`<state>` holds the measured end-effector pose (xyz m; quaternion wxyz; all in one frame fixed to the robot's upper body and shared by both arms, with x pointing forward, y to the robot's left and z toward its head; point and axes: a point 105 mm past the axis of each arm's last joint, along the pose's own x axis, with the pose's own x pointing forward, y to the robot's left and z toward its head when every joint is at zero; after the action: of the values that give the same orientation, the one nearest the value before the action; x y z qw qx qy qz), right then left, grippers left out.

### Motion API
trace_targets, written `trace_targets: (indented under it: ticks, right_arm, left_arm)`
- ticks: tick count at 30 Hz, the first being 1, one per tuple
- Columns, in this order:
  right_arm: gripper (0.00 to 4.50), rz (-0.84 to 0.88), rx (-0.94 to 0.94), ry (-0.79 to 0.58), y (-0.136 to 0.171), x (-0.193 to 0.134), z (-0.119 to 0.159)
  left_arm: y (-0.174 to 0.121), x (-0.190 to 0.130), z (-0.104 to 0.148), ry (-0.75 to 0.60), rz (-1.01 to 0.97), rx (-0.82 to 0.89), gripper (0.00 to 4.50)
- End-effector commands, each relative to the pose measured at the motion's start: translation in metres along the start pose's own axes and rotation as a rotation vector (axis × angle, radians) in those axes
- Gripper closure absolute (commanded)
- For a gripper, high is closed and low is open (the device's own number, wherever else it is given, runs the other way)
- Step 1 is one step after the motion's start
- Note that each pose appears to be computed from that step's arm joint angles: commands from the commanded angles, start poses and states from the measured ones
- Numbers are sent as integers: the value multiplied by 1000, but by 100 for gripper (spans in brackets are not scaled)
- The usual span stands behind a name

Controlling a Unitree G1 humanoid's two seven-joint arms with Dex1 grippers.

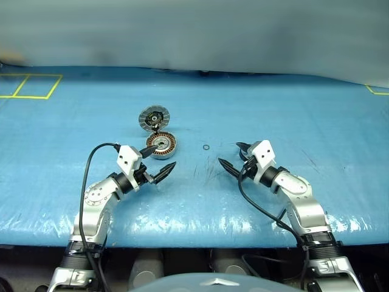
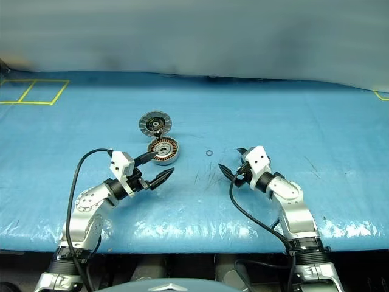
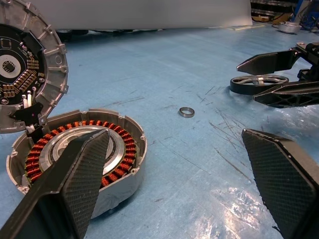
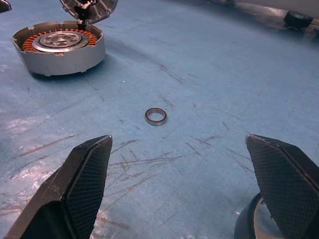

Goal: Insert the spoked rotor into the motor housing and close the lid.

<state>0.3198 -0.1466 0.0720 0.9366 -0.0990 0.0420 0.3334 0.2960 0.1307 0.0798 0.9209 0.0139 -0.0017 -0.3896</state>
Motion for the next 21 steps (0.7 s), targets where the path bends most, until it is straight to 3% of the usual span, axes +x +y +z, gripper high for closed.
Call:
trace_targets:
  ticks: [1,21]
  right_arm:
    - [1,2,-29,-44,-2,1,11]
    - [1,1,-30,-38,-1,0,10]
  left_arm:
    - [-1,1,11,-33,-3,34,0]
    - [-1,1,10,-33,-4,31,0]
